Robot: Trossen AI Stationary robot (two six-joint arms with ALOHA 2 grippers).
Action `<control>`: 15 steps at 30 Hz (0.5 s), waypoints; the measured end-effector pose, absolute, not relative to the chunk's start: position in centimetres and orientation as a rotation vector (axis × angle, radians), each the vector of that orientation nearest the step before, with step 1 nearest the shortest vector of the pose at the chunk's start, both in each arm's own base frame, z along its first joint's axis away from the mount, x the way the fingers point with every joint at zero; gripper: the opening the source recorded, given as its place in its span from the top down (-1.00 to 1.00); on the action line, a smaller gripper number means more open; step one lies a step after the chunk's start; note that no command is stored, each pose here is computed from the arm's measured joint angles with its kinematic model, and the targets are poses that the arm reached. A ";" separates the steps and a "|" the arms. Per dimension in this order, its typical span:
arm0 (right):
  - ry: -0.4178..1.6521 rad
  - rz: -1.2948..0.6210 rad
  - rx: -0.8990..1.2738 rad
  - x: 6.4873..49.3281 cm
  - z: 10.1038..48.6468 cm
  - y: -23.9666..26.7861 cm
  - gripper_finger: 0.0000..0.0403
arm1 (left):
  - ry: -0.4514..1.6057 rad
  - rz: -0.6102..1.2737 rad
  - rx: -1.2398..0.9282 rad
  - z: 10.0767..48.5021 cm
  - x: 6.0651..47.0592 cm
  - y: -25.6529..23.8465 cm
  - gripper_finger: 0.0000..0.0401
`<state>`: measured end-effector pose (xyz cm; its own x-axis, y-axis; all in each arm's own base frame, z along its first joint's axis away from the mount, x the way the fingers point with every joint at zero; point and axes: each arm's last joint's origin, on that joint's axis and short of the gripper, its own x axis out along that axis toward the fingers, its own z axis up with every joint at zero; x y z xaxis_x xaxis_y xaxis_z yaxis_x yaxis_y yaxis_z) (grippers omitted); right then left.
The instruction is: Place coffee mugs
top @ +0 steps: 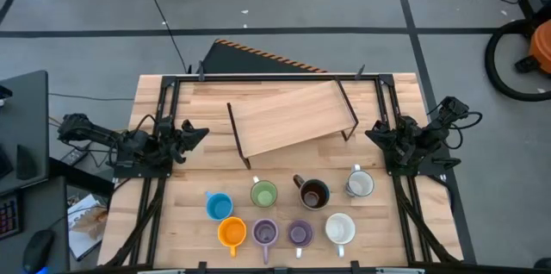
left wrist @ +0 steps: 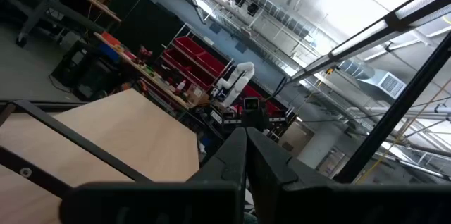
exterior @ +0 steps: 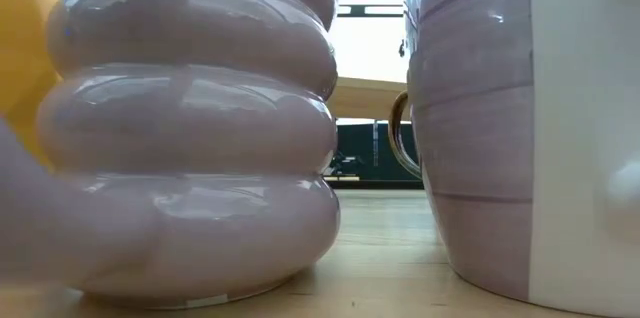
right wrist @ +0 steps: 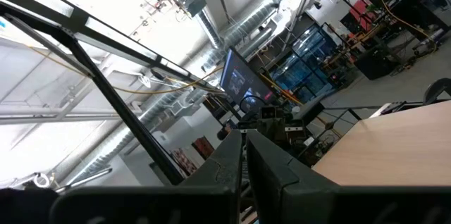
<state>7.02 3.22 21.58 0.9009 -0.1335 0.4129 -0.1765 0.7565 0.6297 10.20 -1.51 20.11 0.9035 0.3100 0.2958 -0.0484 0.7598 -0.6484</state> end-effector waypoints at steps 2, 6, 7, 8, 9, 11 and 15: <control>-0.458 0.024 0.719 7.0 21.6 3.2 0.86 | -0.412 0.229 -0.686 20.1 10.2 -1.4 0.92; -0.459 0.024 0.719 7.0 21.6 3.2 0.86 | -0.475 0.333 -0.793 20.2 10.0 -1.0 0.92; -0.459 0.024 0.719 7.0 21.6 3.2 0.86 | -0.495 0.330 -0.830 20.3 9.9 -1.0 0.92; -0.459 0.024 0.719 7.0 21.6 3.2 0.86 | -0.503 0.326 -0.855 20.4 9.9 -1.0 0.92; -0.459 0.024 0.719 7.0 21.6 3.2 0.86 | -0.505 0.324 -0.868 20.4 9.9 -1.0 0.92; -0.459 0.024 0.719 7.0 21.6 3.2 0.86 | -0.511 0.322 -0.875 20.4 9.9 -1.0 0.92; -0.459 0.015 0.721 7.0 21.6 3.2 0.86 | -0.513 0.335 -0.878 20.4 9.9 -0.9 0.92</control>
